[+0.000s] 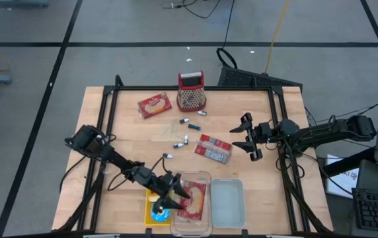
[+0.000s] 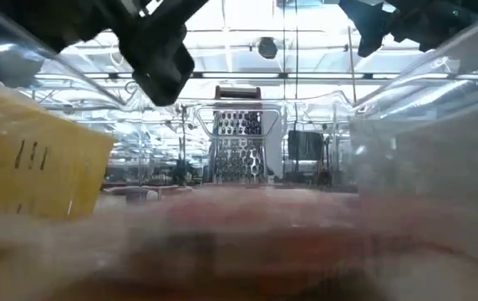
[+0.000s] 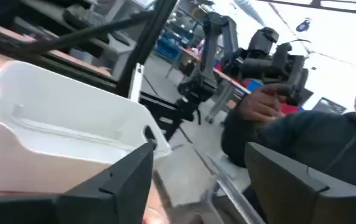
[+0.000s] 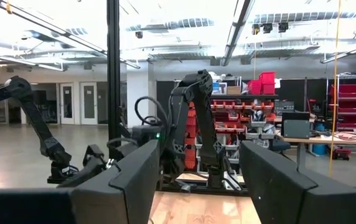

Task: Pick & Place Food Item
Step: Put the top popcorn bag into the transparent bin

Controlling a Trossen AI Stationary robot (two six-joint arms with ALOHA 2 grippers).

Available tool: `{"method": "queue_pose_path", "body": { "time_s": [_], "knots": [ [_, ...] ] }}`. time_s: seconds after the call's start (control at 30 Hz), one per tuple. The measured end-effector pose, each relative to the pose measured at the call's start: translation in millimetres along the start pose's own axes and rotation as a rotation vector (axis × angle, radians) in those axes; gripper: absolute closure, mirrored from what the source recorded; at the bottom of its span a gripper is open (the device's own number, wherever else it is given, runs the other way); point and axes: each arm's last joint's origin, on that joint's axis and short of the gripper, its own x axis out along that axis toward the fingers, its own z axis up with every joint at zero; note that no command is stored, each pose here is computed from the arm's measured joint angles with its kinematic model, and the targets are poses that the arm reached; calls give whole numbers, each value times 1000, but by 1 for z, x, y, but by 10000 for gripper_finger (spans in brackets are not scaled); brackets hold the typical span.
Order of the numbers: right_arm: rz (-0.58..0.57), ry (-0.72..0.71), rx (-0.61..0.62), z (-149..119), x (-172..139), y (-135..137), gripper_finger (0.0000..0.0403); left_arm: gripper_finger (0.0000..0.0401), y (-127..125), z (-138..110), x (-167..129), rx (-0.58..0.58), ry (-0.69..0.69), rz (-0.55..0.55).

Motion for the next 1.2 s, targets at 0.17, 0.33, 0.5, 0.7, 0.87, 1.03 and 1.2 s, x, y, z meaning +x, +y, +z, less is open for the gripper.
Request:
{"method": "queue_pose_path", "body": {
  "time_s": [0.17,0.33,0.5,0.7,0.87,1.03,1.2],
  "knots": [
    [0,0,0,0,0,0,190,131,-15,25,-3,45,-96,-56],
    [0,0,0,0,0,0,190,142,-35,56,-10,193,-169,-84],
    [0,1,0,0,0,0,190,159,-48,84,-26,291,-126,73],
    [-1,9,1,-1,0,0,190,177,-53,112,-61,326,-104,537],
    [-2,23,5,-2,0,0,190,191,-47,121,-95,359,-97,969],
    [-5,75,14,-7,0,0,190,204,-32,117,-122,311,-102,1266],
    [-8,114,23,-11,-1,-1,190,218,-10,117,-138,234,-86,1417]
  ]
}}
